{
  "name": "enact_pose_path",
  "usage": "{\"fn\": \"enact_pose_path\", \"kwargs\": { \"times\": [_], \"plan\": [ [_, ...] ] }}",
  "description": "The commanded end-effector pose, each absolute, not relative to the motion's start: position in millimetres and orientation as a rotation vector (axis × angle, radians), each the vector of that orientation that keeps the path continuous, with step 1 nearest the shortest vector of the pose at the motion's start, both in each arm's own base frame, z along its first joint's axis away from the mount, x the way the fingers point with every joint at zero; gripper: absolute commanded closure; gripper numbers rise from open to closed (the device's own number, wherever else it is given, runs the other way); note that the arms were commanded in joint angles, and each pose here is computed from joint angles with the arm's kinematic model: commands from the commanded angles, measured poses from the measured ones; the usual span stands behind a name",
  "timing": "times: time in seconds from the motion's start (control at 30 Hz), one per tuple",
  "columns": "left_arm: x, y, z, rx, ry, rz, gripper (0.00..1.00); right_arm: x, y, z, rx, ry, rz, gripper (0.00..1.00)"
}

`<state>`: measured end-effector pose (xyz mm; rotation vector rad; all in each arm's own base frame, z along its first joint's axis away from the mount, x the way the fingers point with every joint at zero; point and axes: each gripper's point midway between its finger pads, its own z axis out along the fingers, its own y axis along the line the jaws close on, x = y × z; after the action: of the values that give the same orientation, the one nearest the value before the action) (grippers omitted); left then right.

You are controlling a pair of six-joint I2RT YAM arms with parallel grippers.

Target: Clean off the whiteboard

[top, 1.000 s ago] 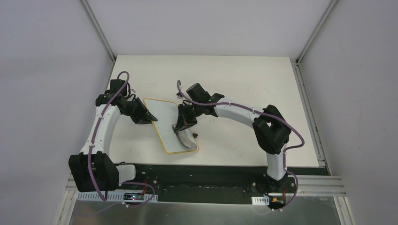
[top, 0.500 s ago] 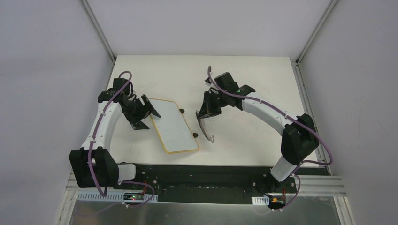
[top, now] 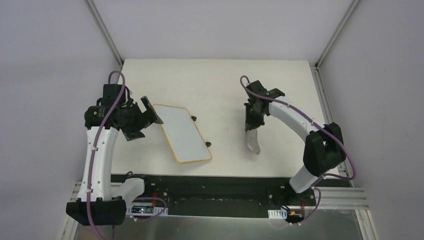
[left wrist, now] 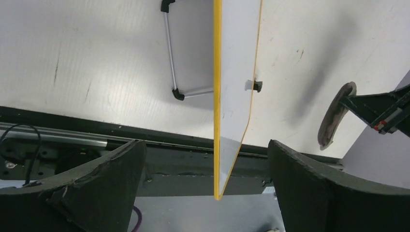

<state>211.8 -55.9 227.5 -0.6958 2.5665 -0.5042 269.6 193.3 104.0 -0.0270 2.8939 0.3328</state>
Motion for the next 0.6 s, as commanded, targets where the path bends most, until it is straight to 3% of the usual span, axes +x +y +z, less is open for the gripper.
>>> {"fn": "enact_pose_path", "kwargs": {
  "times": [0.0, 0.23, 0.37, 0.57],
  "plan": [
    [180.6, -47.8, 244.0, -0.562, 2.567, -0.388, 0.02, 256.0, 145.5, 104.9, -0.017, 2.892, 0.003, 0.87],
    [168.8, -73.4, 311.5, -0.127, 2.356, -0.476, 0.01, 251.1, 177.6, 156.7, -0.035, 2.794, 0.341, 0.16],
    [156.9, -87.7, 363.7, 0.05, 2.168, -0.554, 0.01, 253.0, 184.8, 222.7, -0.024, 2.627, 0.485, 0.01],
    [132.0, -103.6, 438.8, 0.167, 1.863, -0.693, 0.01, 235.6, 186.2, 355.7, -0.055, 2.274, 0.726, 0.0]
  ]
}}
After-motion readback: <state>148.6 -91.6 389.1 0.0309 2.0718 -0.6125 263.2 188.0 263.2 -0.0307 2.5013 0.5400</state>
